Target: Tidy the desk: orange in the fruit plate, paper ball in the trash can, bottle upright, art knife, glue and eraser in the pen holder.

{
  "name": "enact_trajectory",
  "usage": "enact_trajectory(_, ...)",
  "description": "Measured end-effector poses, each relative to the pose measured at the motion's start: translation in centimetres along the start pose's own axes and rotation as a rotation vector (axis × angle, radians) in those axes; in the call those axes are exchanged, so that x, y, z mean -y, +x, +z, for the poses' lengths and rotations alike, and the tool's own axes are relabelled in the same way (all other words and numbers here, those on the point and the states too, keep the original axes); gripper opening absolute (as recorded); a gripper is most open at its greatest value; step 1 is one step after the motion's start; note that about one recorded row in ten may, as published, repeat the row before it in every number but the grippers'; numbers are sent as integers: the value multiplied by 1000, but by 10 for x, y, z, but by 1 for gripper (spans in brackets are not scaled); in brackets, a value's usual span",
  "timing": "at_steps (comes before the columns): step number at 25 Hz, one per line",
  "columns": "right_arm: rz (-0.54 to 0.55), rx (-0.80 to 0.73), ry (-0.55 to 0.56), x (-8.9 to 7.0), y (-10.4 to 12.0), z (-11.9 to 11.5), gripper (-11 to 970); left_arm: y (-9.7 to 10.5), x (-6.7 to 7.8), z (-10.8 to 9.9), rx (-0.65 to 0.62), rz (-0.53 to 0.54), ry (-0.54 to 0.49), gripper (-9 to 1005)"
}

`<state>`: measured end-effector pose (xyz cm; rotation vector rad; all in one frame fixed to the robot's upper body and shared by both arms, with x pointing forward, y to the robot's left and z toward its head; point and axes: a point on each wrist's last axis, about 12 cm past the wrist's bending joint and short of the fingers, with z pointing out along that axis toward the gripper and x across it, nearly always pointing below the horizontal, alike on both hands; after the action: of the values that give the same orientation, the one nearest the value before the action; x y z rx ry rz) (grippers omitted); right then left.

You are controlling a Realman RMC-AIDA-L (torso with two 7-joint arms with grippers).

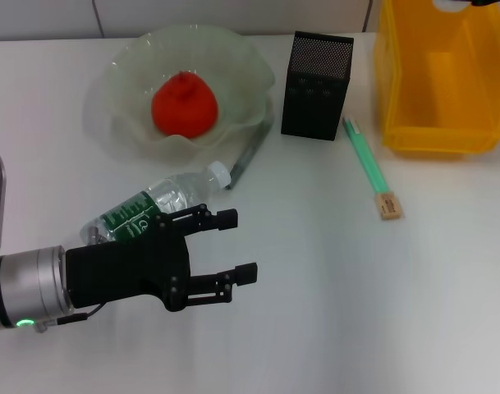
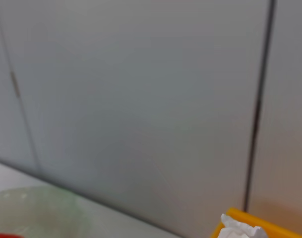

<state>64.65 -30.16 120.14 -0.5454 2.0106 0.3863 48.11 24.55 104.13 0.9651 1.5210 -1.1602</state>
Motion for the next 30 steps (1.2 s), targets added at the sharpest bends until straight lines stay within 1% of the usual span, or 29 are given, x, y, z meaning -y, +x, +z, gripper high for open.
enact_trajectory(5,26,15,58,7,4,9,573,0,0,0,1,1,0,797)
enact_trajectory(9,35,25,72,9,5,12,599,-1,0,0,1,2,0,797)
enact_trajectory(14,65,65,78,8,5,13,781,-1,0,2,7,-1,4,797)
enact_trajectory(15,91,124,65,8,6,10,781,-1,0,2,8,-2,5,797)
enact_trajectory(16,91,124,65,8,6,10,780,-1,0,3,8,-2,5,797)
enact_trajectory(17,104,165,49,8,7,8,780,-1,0,3,8,-1,5,797)
enact_trajectory(19,125,274,-6,8,11,0,779,-1,0,3,8,0,6,797)
enact_trajectory(20,139,389,-83,7,18,-10,779,-1,0,3,8,0,6,797)
enact_trajectory(21,139,389,-83,7,18,-10,779,-2,-1,3,9,1,6,797)
enact_trajectory(24,151,553,-223,2,32,-29,778,-3,-2,3,15,3,2,797)
enact_trajectory(25,153,614,-316,-3,45,-40,778,-3,-2,3,20,4,-1,797)
enact_trajectory(26,153,614,-316,-3,45,-40,778,-3,-2,3,20,4,-1,797)
enact_trajectory(29,147,631,-442,-12,67,-53,777,-4,-2,4,21,6,0,797)
enact_trajectory(30,134,603,-513,-20,84,-60,777,-5,-3,4,21,8,1,797)
